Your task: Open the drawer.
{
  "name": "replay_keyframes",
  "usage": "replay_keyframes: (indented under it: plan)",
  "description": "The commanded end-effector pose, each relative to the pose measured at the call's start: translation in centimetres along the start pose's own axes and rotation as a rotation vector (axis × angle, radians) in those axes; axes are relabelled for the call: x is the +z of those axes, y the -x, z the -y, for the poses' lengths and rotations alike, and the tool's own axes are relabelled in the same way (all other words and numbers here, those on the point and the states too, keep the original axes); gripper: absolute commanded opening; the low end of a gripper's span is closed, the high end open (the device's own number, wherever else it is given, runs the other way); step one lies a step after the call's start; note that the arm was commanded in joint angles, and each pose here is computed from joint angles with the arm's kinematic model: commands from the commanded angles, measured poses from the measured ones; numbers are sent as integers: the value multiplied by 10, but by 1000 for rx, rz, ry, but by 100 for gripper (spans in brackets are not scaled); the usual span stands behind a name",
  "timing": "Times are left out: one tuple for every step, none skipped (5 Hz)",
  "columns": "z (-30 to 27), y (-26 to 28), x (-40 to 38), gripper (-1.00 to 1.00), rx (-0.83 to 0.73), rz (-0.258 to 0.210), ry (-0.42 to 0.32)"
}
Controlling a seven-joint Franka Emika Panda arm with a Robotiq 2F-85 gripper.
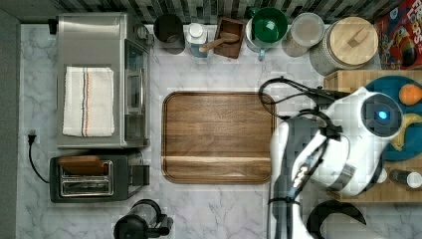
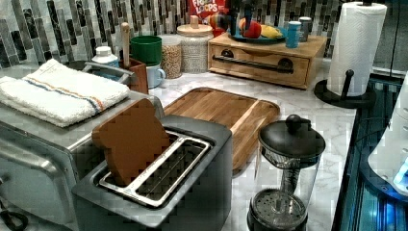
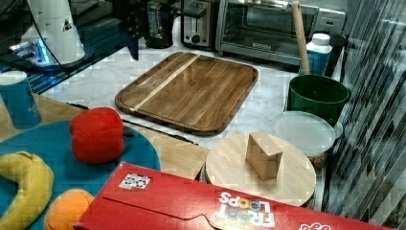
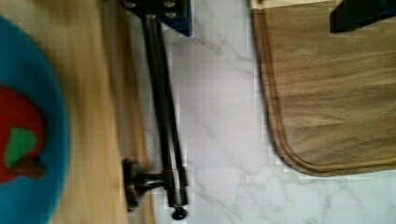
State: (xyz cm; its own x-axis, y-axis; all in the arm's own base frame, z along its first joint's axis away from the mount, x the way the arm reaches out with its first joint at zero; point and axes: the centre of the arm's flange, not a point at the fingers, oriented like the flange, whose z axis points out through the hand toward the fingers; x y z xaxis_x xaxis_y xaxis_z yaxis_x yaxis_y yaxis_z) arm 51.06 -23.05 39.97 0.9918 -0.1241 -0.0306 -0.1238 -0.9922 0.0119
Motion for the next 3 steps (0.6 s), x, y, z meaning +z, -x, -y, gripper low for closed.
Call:
replay_keyframes:
  plan:
    - [-6, -13, 18, 100, -97, -3, 78]
    - [-10, -9, 32, 100, -110, -16, 84]
    - [-12, -5, 49, 100, -107, -40, 80]
